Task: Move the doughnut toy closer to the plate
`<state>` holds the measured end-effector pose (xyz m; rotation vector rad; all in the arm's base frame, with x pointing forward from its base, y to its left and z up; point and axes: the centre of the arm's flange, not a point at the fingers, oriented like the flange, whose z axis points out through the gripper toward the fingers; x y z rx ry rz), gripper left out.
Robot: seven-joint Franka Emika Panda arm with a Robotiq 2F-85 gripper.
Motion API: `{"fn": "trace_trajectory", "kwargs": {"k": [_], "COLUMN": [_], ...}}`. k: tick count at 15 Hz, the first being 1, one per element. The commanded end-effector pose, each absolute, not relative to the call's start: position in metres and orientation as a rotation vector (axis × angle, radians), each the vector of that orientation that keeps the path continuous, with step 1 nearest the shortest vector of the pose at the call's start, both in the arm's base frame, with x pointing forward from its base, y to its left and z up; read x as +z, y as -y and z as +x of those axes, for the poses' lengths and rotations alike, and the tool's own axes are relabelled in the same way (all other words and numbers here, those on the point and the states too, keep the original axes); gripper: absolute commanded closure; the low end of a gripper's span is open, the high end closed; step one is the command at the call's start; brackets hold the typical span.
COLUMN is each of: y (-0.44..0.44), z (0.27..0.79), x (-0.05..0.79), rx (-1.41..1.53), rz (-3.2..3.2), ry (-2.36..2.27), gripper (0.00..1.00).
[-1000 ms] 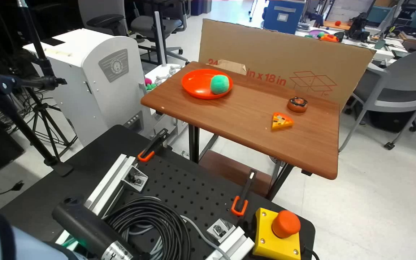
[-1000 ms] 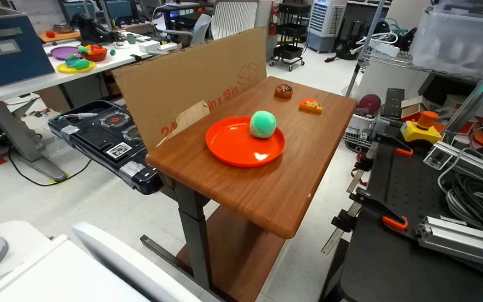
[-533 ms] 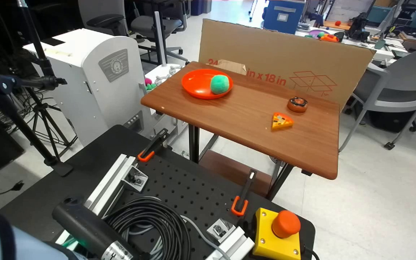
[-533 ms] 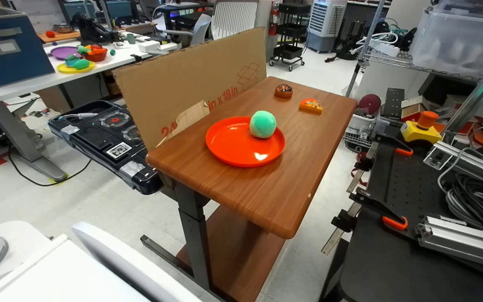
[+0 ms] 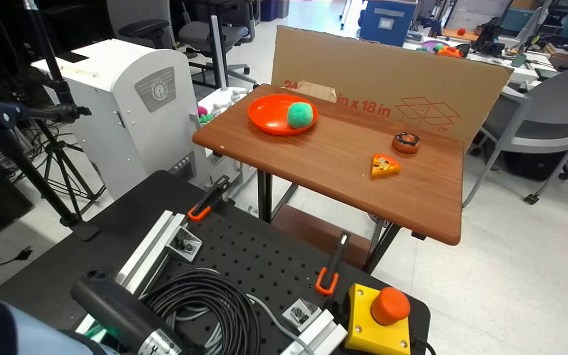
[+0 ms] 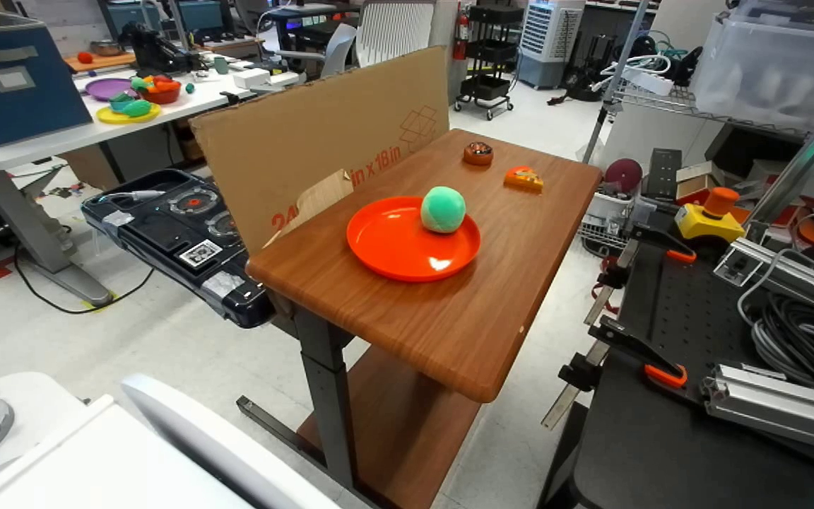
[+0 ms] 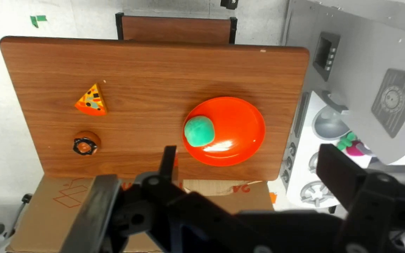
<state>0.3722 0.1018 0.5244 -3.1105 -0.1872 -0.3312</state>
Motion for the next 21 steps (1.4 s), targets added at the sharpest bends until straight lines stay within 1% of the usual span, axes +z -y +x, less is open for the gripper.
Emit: {"fn": "trace_trajectory", "kwargs": {"k": [1, 6, 11, 15, 21], "y": [-0.058, 0.017, 0.074, 0.101, 0.135], "z": [0.444, 0.527, 0.592, 0.634, 0.671], "x": [0.526, 0.504, 0.447, 0.386, 0.305], "rx": [-0.295, -0.233, -0.156, -0.066, 0.064], "rz": [-3.087, -3.06, -3.081, -3.103, -3.123], "ry": [0.002, -0.221, -0.313, -0.404, -0.48], "gripper": [0.0, 0.0, 0.0, 0.0, 0.0]}}
